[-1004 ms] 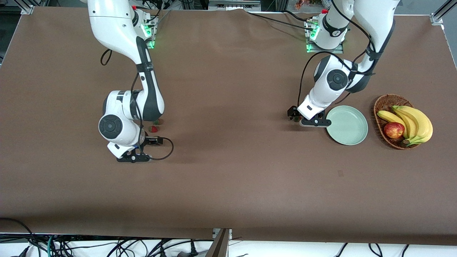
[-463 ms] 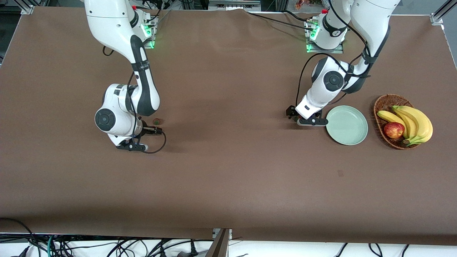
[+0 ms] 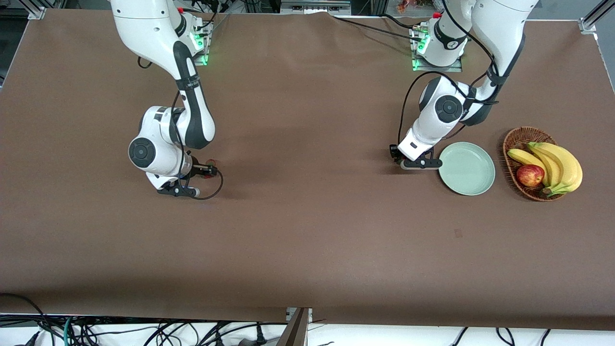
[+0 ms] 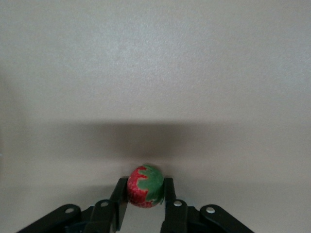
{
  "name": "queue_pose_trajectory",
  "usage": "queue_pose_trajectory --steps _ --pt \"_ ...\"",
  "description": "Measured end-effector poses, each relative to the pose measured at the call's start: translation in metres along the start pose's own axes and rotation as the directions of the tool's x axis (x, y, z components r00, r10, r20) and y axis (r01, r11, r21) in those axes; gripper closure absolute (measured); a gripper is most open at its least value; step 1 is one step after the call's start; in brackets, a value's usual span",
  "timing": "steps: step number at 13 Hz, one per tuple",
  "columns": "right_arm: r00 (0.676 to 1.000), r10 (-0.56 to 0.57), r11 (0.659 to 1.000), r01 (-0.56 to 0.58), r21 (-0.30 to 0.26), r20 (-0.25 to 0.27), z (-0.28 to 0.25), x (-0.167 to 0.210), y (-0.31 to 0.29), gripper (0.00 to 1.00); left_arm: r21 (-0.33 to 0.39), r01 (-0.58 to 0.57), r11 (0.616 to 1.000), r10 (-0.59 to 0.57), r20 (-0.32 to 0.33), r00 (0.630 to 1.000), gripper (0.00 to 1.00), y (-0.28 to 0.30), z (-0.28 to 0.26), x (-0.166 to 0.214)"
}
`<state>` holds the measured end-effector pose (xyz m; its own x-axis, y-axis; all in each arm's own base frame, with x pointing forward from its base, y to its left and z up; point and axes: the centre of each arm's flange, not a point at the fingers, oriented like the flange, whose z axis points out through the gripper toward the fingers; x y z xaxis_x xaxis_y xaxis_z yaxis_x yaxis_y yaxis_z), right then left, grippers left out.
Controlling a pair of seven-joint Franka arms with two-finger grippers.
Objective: Collect all strawberries into plate
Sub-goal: 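Grasp the strawberry with the left gripper while the right gripper grasps another, then place the strawberry on the plate while the right gripper lifts another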
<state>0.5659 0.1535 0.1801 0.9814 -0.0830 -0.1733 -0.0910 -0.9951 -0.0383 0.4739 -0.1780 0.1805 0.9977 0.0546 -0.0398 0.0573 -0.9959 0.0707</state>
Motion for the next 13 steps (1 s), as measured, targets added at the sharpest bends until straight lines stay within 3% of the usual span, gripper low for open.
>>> queue_pose_trajectory --steps 1,4,6,9,13 --pt "1.0 -0.002 1.0 0.002 -0.002 -0.002 0.002 -0.001 -0.001 0.3 0.012 0.003 1.0 -0.003 0.018 1.0 0.66 0.0 -0.008 0.005" --pt "1.0 -0.003 1.0 0.003 -0.002 -0.004 0.002 -0.002 -0.001 0.57 0.057 0.014 0.998 -0.017 0.056 0.998 0.66 -0.01 -0.056 0.036" --pt "1.0 -0.006 1.0 0.006 0.001 -0.007 0.0 -0.002 -0.002 0.64 0.078 0.0 0.997 -0.004 0.056 0.998 0.66 -0.047 -0.087 0.059" --pt "0.999 -0.017 1.0 0.018 0.01 -0.033 -0.01 0.004 -0.01 0.65 0.096 -0.059 0.994 0.053 0.063 0.997 0.66 -0.14 -0.097 0.078" --pt "0.996 -0.031 0.998 0.035 0.053 -0.079 -0.049 0.015 -0.053 0.65 0.033 -0.115 0.993 0.112 0.091 0.99 0.66 -0.239 -0.089 0.073"
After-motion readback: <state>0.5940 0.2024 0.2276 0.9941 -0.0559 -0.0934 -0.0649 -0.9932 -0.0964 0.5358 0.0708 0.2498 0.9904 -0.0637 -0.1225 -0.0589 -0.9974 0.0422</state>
